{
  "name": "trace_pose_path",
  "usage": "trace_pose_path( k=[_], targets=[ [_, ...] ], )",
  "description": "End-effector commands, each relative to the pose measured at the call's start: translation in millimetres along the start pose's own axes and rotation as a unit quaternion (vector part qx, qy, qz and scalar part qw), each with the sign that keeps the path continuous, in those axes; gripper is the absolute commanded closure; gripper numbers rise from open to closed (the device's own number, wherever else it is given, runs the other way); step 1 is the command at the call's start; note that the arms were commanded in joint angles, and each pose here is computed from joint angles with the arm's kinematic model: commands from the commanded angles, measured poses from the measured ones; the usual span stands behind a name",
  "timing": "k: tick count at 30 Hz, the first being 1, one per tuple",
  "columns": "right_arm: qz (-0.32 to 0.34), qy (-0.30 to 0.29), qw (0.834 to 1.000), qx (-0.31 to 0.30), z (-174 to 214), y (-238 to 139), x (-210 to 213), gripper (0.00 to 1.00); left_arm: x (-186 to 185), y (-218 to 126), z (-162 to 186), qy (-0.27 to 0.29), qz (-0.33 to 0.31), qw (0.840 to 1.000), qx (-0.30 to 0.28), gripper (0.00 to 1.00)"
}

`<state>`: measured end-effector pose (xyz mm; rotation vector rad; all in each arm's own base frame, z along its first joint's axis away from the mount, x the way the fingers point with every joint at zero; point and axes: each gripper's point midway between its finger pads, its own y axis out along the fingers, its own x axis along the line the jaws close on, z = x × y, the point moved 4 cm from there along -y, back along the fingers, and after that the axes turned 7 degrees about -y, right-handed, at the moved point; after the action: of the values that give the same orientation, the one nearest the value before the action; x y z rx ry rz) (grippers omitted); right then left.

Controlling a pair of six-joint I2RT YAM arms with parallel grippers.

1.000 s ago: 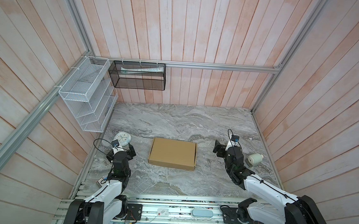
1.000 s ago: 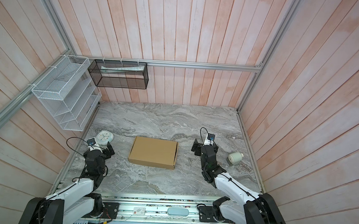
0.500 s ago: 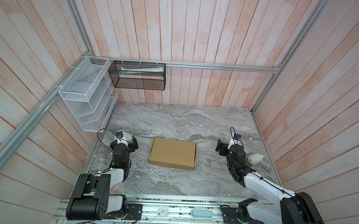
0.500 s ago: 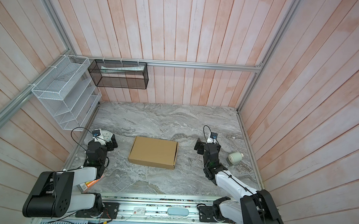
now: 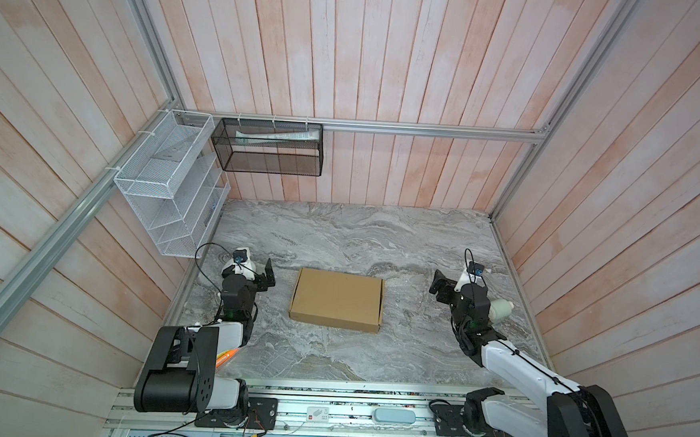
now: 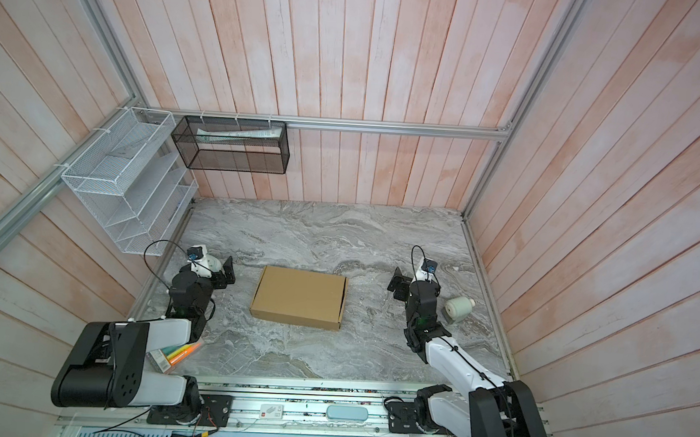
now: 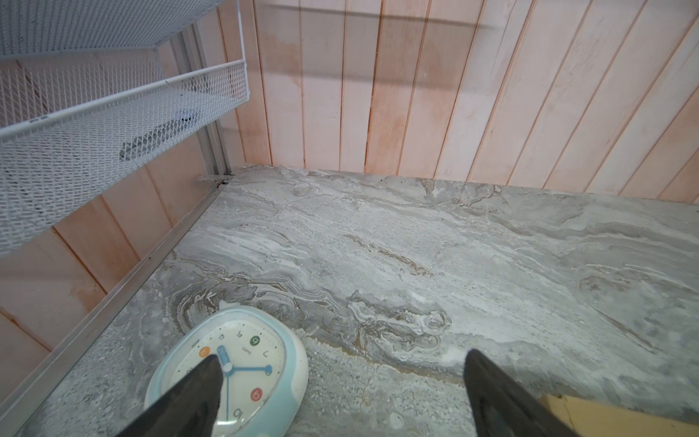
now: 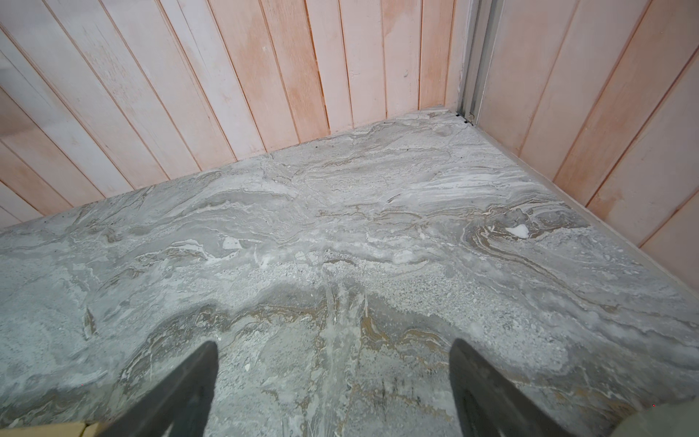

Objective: Fold the paper box

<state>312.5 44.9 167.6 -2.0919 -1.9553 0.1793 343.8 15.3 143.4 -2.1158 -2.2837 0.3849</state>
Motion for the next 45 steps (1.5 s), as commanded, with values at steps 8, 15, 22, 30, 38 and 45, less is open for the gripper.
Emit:
trace_pose_path(
  k=[8, 15, 22, 30, 38, 45],
  targets=[
    [0.041, -0.019, 0.998, -0.041, -25.9, -9.0, -29.5, 0.04, -3.1, 4.6, 7.7, 0.005, 0.023, 1.000, -0.016, 0.00],
    [0.083, -0.015, 0.995, -0.054, -22.7, -6.0, -61.0, 0.04, -3.8, 7.0, 9.5, 0.006, 0.026, 1.000, -0.011, 0.00],
    [0.106, -0.031, 0.993, -0.039, -5.3, 14.8, -75.5, 0.04, -4.0, 7.3, 8.7, 0.008, 0.024, 1.000, -0.012, 0.00],
    [0.103, -0.055, 0.992, -0.039, 4.4, 37.9, -77.4, 0.04, -4.1, 7.4, 9.7, 0.008, 0.023, 1.000, -0.011, 0.00],
    [0.087, -0.078, 0.992, -0.041, 9.9, 49.7, -75.0, 0.04, -4.5, 7.8, 9.5, 0.009, 0.022, 1.000, -0.011, 0.00],
    [0.030, -0.101, 0.992, -0.068, 17.3, 39.5, -61.3, 0.04, -4.3, 7.6, 9.7, 0.009, 0.022, 1.000, -0.011, 0.00]
  ],
)
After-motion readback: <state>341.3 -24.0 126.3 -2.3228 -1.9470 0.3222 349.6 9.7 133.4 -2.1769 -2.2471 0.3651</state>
